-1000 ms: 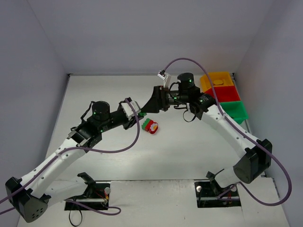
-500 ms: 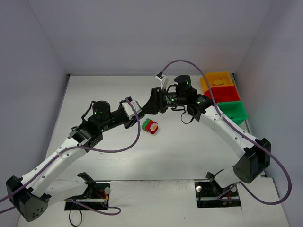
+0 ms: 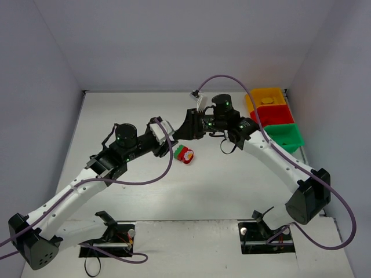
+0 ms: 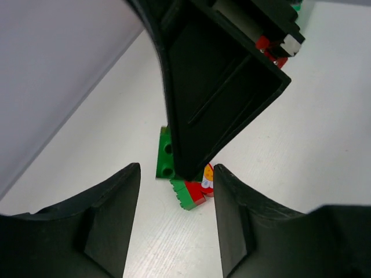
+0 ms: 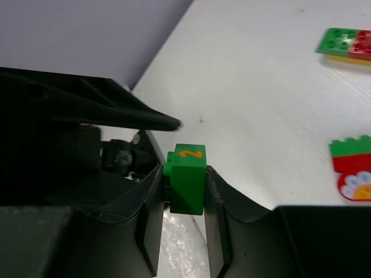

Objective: Sort the legos into containers by color

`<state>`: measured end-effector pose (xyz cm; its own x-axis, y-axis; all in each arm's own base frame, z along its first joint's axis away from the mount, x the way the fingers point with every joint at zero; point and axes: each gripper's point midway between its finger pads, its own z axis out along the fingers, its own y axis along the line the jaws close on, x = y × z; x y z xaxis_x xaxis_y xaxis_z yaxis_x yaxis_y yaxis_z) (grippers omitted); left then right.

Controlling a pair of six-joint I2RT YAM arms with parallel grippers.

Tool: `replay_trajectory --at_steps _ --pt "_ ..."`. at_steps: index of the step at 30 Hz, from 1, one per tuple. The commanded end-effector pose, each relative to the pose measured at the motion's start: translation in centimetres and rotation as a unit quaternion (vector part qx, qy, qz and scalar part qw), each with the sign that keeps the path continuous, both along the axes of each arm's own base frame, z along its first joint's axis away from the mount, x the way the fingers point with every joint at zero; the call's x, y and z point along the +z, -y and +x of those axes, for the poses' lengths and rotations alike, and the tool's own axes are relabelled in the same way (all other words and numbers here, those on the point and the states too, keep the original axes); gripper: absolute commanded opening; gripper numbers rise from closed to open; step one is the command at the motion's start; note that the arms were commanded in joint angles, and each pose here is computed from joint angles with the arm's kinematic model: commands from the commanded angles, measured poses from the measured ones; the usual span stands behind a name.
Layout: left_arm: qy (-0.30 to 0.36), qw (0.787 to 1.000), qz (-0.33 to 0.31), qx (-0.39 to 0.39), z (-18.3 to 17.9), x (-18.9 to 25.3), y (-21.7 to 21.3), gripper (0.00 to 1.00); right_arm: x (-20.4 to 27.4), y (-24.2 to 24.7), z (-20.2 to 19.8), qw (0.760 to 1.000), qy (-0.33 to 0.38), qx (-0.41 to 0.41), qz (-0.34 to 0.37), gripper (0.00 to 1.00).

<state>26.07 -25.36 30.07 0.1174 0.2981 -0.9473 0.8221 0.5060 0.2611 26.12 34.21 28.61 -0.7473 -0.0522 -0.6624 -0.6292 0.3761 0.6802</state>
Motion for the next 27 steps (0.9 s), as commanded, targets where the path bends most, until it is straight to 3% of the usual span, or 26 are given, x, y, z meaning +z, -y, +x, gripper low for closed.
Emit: replay_trajectory --at_steps 1,3,7,8,10,12,14,15,18,23,25,27 --pt "0.016 0.997 -0.061 0.054 1.6 3.5 -0.3 0.48 0.6 3.1 2.9 0.995 0.063 -0.079 -0.025 0.0" --pt "-0.015 0.994 -0.065 0.089 2.2 2.6 -0.9 0.59 -0.6 6.8 5.5 0.985 0.068 -0.145 -0.06 0.0" --pt "-0.063 0.983 -0.061 0.164 3.0 0.5 -2.8 0.66 -4.7 17.0 10.3 0.929 0.054 -0.329 -0.16 0.0" --pt "-0.069 0.98 -0.063 0.175 3.0 0.3 -3.2 0.68 -5.5 21.3 11.6 0.897 0.046 -0.396 -0.19 0.0" --pt "-0.103 0.973 -0.068 0.196 2.6 -0.8 -3.8 0.72 -6.4 25.6 12.3 0.864 0.039 -0.452 -0.219 0.0" --pt "-0.128 0.966 -0.063 0.215 2.3 -1.8 -4.4 0.73 -8.0 31.7 12.7 0.809 0.016 -0.527 -0.259 0.0" --pt "-0.145 0.962 -0.059 0.223 1.8 -2.6 -4.8 0.74 -8.9 35.3 12.7 0.769 0.004 -0.572 -0.285 0.01" --pt "-0.154 0.957 -0.055 0.238 1.8 -3.2 -5.3 0.74 -9.8 38.6 12.6 0.734 -0.012 -0.607 -0.305 0.04" --pt "-0.174 0.951 -0.047 0.253 1.3 -4.5 -6.0 0.74 -11.0 41.9 12.7 0.692 -0.033 -0.643 -0.326 0.06" --pt "-0.203 0.943 -0.038 0.263 0.8 -6.0 -6.2 0.74 -14.1 46.0 13.7 0.647 -0.083 -0.675 -0.347 0.11" --pt "-0.214 0.94 -0.033 0.262 0.7 -6.6 -6.1 0.74 -14.8 46.8 14.7 0.642 -0.089 -0.676 -0.351 0.22" --pt "-0.225 0.938 -0.032 0.263 0.6 -7.1 -5.9 0.75 -15.5 47.4 15.2 0.637 -0.095 -0.676 -0.359 0.45"
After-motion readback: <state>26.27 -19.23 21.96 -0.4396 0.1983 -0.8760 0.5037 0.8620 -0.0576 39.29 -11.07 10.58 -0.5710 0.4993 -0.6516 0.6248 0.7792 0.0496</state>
